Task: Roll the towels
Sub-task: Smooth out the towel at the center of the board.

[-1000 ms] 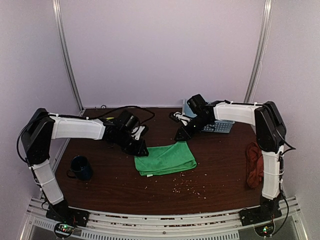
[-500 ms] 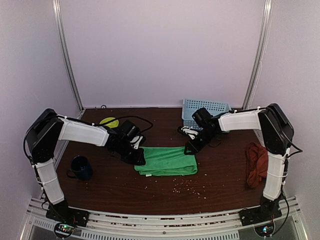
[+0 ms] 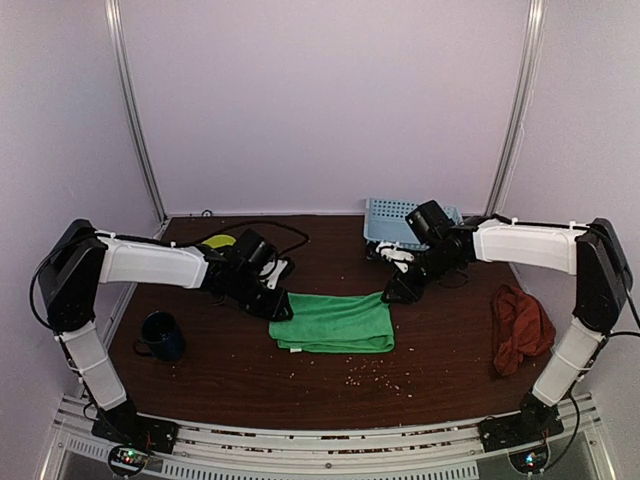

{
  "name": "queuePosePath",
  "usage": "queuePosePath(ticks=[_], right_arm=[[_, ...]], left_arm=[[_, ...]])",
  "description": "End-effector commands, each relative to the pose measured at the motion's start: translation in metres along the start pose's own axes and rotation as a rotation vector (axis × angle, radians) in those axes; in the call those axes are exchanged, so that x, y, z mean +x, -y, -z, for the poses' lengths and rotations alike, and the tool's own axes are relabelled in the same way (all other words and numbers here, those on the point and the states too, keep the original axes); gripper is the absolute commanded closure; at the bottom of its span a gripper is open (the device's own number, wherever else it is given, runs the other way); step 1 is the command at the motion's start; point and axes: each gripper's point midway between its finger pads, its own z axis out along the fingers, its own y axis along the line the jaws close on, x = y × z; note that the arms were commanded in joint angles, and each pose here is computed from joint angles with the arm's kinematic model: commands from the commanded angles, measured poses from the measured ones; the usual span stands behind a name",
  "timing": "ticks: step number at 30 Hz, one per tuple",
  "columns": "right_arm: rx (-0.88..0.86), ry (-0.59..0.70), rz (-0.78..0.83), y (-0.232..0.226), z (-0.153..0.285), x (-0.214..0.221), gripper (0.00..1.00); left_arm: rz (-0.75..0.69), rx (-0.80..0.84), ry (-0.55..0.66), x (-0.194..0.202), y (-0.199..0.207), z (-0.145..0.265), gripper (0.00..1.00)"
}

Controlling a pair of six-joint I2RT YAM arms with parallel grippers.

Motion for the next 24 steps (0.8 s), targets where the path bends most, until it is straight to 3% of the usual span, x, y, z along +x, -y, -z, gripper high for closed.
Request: queuePosePath(ticks=[1,7,13,20,24], right_arm=[[0.000,-0.144,0.127,-0.021,-0.020,0.048,0.55],[0.079,-0.181,0.246,-0.028,-0.029,0.054,0.50],[0.137,-0.174,0.255,-0.026,-0.033,0.051,0.50],[0.171,-0.176,0.244,-0.024,-0.028,0.055,0.90],[0.180,-0.147,0.247,-0.030,-0.010,0.059,1.00]], left_arm=[[-0.021,0.016,-0.006,0.008,0.002,0.001,0.78],[0.000,0.023,-0.008,0.009,0.001,-0.005,0.76],[0.002,0.035,0.002,0.002,0.005,-0.006,0.75],[-0.007,0.023,0.009,-0.007,0.005,-0.008,0.75],[-0.013,-0.004,0.009,-0.014,0.002,-0.010,0.75]])
